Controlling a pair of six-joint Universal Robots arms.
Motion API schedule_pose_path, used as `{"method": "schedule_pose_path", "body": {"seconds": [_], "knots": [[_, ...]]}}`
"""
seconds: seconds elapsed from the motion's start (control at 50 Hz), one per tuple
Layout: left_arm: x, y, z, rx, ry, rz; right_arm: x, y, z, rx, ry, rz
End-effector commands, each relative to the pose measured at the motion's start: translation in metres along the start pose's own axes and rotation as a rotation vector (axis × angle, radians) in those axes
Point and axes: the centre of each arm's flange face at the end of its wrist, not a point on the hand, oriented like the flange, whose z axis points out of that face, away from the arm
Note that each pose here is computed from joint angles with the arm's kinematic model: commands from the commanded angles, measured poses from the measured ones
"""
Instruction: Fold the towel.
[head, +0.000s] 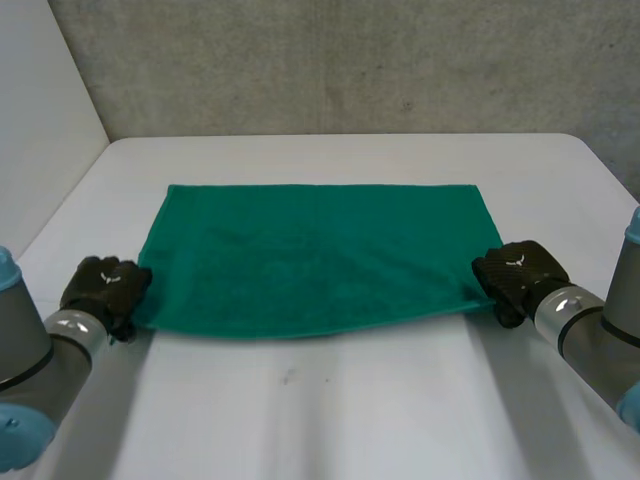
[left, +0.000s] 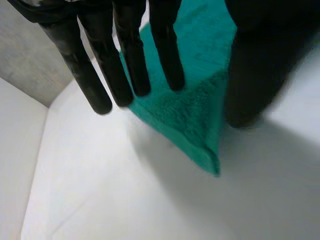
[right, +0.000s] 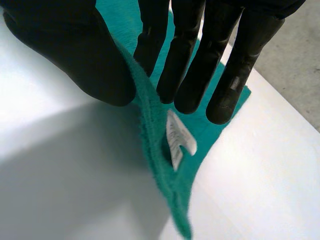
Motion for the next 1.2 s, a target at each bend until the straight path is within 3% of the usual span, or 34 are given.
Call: {"method": "schedule_pose_path", "body": {"seconds": [0.02, 0.14, 0.26, 0.36, 0.42, 0.52, 0.76, 0.9, 1.04, 1.12, 1.2], "knots": [[-0.004, -0.002, -0.032, -0.056, 0.02, 0.012, -0.008, 0.0, -0.037, -0.152, -0.114, -0.168], [-0.009, -0.005, -0.073, -0.143, 0.076, 0.159, -0.017, 0.01, -0.094, -0.322, -0.265, -0.426], [-0.006, -0.006, -0.083, -0.165, 0.126, 0.252, 0.001, 0.009, -0.093, -0.317, -0.217, -0.514], [-0.011, -0.02, -0.044, -0.053, 0.054, 0.254, 0.018, 0.003, -0.052, -0.243, -0.096, -0.468], [-0.002, -0.037, -0.013, 0.051, 0.031, 0.272, 0.03, 0.001, -0.013, -0.21, -0.024, -0.417], [0.01, -0.062, 0.044, 0.19, -0.01, 0.275, 0.034, -0.006, 0.018, -0.182, 0.045, -0.409], [0.029, -0.085, 0.147, 0.331, -0.104, 0.265, 0.051, -0.025, 0.101, 0.007, 0.255, -0.415], [0.039, -0.079, 0.176, 0.372, -0.112, 0.267, 0.055, -0.015, 0.138, 0.018, 0.294, -0.417], [0.061, -0.081, 0.175, 0.499, -0.061, 0.282, 0.052, -0.014, 0.145, -0.011, 0.347, -0.38], [0.063, -0.097, 0.161, 0.582, -0.069, 0.285, 0.056, -0.02, 0.139, 0.019, 0.354, -0.259], [0.054, -0.109, 0.143, 0.618, -0.095, 0.28, 0.076, -0.061, 0.099, 0.141, 0.369, -0.077]]}}
